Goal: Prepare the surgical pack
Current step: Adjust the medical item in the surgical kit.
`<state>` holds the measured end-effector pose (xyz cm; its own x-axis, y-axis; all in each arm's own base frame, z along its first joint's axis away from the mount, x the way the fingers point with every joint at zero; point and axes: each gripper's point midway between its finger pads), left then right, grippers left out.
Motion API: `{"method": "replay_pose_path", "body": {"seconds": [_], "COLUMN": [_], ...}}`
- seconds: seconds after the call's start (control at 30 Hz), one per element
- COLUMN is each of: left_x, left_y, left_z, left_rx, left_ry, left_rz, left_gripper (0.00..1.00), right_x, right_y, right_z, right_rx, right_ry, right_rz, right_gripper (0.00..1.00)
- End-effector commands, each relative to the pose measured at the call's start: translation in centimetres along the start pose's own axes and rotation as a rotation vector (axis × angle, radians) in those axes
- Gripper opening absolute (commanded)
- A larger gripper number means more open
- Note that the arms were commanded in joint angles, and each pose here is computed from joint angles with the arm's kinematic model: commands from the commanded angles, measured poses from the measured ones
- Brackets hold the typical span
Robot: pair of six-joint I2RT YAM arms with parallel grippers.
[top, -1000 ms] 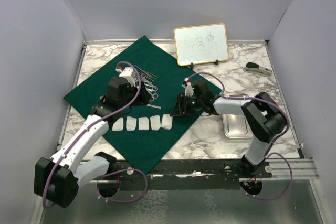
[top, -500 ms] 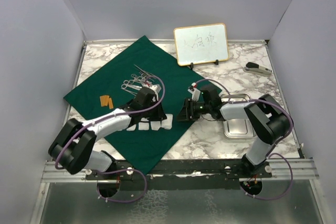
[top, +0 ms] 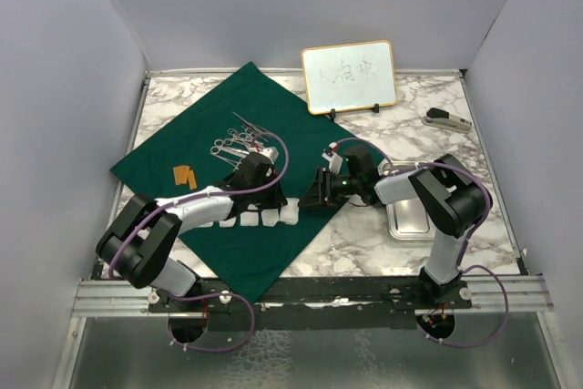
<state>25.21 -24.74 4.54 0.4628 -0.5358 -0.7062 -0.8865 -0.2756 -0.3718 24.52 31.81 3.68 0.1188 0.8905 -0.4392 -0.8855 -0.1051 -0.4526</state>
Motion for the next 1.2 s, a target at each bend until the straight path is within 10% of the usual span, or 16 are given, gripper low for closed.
{"method": "replay_pose_path", "body": {"seconds": [0.0, 0.7, 1.17], "left_x": [1.1, 1.1, 0.7], "left_y": [0.4, 1.6, 1.5], "left_z": [1.8, 5.6, 5.4], "left_rx": [0.009, -0.012, -0.011], "left_ry": [-0.035, -0.16, -0.153], "left_rz": [-0.009, -0.008, -0.013], "left_gripper": [0.01, 0.01, 0.0], "right_x": [0.4, 1.9, 1.3], "right_y": [-1.2, 1.1, 2.0], "right_z": [-0.3, -4.7, -2.9], "right_rx": [0.048, 0.242, 0.229], "right_ry": [0.039, 0.445, 0.368], "right_rz": [-0.027, -0.003, 0.015], "right_gripper": [0.44, 0.45, 0.45]}}
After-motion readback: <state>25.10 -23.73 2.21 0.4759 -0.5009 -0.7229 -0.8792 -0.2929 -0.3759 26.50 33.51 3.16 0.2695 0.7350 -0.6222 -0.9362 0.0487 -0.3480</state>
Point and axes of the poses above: each gripper's point midway between its finger pads, its own x axis out along the fingers, its own z axis along the line the jaws close on, y = z × x, and after that the axes turned 12 degrees about -x, right-handed
